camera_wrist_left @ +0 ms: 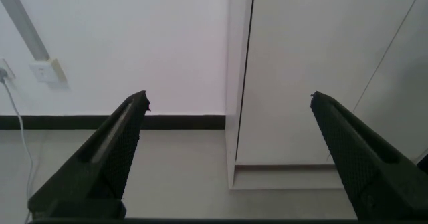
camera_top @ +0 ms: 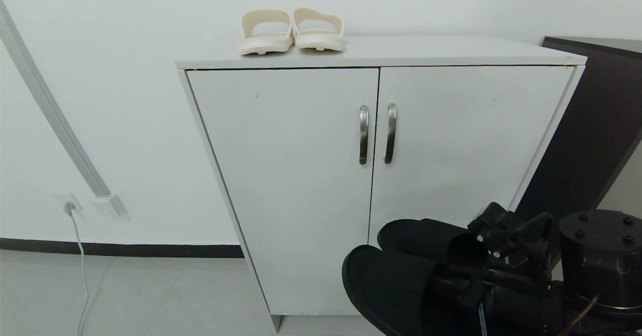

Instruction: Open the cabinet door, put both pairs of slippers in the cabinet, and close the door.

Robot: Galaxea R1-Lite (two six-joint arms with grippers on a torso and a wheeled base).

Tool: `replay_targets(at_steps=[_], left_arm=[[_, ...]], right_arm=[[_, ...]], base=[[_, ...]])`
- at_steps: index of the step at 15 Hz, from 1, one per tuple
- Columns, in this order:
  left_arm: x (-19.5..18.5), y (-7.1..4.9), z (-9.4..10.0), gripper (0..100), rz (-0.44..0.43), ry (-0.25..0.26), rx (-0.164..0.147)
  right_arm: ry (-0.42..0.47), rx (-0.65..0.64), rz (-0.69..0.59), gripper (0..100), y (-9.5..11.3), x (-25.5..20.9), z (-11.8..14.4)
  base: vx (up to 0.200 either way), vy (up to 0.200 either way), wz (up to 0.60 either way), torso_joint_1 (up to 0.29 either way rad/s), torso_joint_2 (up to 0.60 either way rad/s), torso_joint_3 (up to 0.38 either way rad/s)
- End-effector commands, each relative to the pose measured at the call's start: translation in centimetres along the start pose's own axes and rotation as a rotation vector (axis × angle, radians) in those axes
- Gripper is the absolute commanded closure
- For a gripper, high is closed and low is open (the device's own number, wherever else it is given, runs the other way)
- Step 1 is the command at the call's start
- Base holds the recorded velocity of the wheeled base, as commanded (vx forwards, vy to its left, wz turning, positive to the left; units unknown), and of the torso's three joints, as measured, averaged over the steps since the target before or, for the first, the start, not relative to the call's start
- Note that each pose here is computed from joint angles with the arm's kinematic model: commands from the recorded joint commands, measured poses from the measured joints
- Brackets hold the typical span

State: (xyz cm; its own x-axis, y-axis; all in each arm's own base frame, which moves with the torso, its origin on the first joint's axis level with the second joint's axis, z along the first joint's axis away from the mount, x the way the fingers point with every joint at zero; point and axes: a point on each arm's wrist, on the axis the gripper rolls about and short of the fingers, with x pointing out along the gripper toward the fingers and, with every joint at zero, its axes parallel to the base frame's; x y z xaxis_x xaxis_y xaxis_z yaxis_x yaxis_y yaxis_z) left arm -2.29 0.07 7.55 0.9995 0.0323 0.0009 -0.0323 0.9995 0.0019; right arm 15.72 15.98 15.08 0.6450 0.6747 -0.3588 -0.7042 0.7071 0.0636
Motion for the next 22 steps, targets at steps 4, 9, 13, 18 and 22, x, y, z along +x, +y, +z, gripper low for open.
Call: replay_targets(at_steps=[4,9,13,18,22], left_arm=[[0.0,0.0,0.0,0,0.001,0.001,-0.011],[0.0,0.1,0.2,0,0.048,-0.008,0.054],[-0.1,0.0,6.7,0,-0.064,-0.015,0.016],[3.7,-1.1,9.9,0,-0.444,0.145,-0.014],[7.5,-1.6,12.3,0,-0.602,0.157,-0.059]], right_arm=[[0.001,-0.032,0.006,100,0.0,-0.4,-0.3],[0.033,-0.039,0.018,100,0.2,-0.4,-1.0],[0.03,-0.047,0.026,100,0.3,-0.4,-1.0],[0.024,-0.05,0.03,100,0.5,-0.3,-0.9],[0.016,-0.051,0.032,100,0.5,-0.4,-0.7]], base=[[0.0,0.0,-0.3,0.003,0.03,0.019],[0.0,0.0,0.0,0.0,0.0,0.0],[0.0,0.0,0.0,0.0,0.0,0.0],[0.0,0.0,0.0,0.0,0.0,0.0],[0.0,0.0,0.0,0.0,0.0,0.0]])
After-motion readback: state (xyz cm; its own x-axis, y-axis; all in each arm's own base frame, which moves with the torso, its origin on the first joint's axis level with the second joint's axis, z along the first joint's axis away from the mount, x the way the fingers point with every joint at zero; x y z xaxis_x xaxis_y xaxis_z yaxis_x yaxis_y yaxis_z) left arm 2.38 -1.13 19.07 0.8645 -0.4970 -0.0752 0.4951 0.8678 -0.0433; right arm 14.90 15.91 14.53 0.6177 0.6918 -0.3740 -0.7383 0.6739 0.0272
